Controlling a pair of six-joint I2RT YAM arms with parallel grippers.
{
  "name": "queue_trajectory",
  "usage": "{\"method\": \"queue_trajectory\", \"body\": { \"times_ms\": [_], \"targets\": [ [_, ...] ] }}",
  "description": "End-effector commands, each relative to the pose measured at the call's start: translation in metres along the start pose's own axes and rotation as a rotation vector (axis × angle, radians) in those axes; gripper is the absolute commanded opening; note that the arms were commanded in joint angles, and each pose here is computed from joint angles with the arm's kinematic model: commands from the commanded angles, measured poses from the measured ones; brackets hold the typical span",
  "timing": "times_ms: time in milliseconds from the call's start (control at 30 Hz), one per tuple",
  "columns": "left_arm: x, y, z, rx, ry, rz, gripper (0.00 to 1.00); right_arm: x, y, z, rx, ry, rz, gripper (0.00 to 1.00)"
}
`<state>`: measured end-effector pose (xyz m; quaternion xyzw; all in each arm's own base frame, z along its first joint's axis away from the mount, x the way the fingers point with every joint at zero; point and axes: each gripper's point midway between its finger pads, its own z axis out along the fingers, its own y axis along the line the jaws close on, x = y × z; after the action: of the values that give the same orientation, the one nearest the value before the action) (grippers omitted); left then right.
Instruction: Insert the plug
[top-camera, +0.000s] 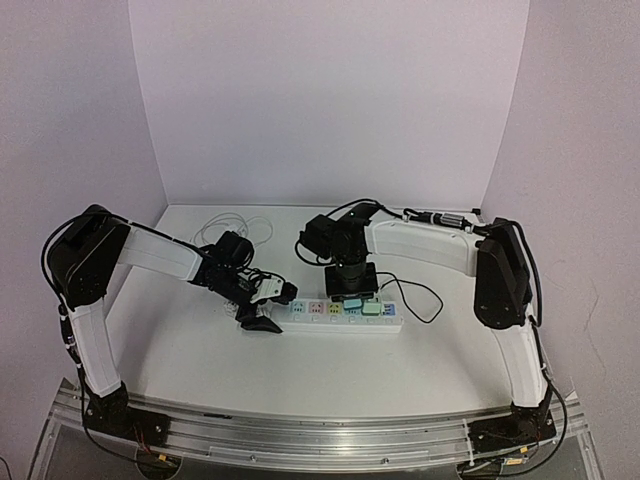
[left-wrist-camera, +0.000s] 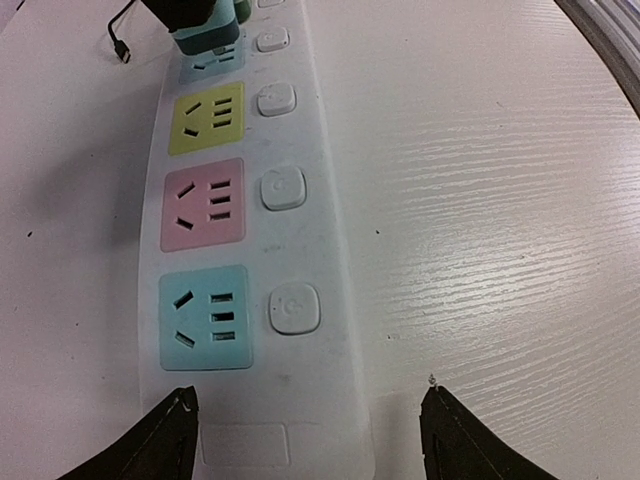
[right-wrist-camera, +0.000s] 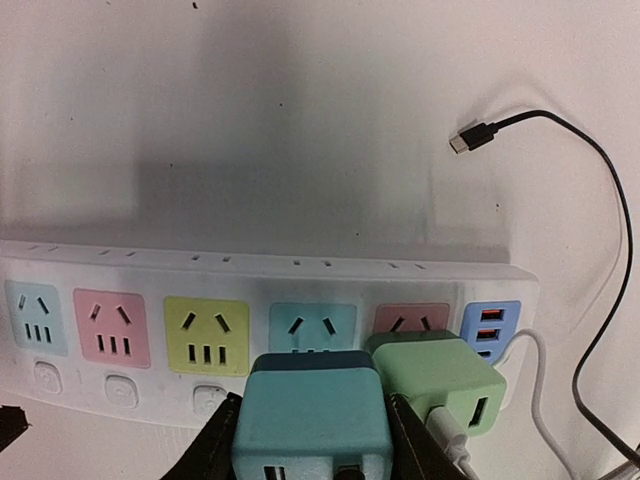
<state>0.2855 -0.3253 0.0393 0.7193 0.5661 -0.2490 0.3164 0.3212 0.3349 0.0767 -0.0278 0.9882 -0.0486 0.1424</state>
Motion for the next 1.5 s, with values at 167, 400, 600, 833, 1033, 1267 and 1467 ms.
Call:
{"method": "queue_trajectory", "body": {
  "times_ms": [167,400,600,833,1033,1267,1467],
  "targets": [
    [0.004,0.001,0.001,0.003,0.031,-0.034,0.76,0.015,-0.018,0.009,0.094,0.049,-0.019,0.0],
    [0.003,0.001,0.001,0.003,0.025,-0.034,0.76,0.025,-0.013,0.026,0.091,0.099,-0.036,0.0],
    [0.002,0.001,0.001,0.004,0.023,-0.035,0.76,0.027,-0.019,0.032,0.082,0.13,-0.007,0.0],
    [0.0,0.004,0.001,-0.007,0.014,-0.037,0.76,0.041,-0.02,0.047,0.052,0.23,0.006,0.0],
    [0.0,0.005,0.001,-0.007,0.015,-0.04,0.76,0.044,-0.03,0.05,0.081,0.228,0.011,0.0],
    [-0.002,0.006,0.001,-0.01,0.011,-0.041,0.76,0.052,-0.037,0.064,0.126,0.244,-0.019,0.0],
    [-0.002,0.007,0.001,-0.014,0.011,-0.039,0.76,0.075,-0.045,0.087,0.163,0.321,-0.049,0.0]
  ]
}}
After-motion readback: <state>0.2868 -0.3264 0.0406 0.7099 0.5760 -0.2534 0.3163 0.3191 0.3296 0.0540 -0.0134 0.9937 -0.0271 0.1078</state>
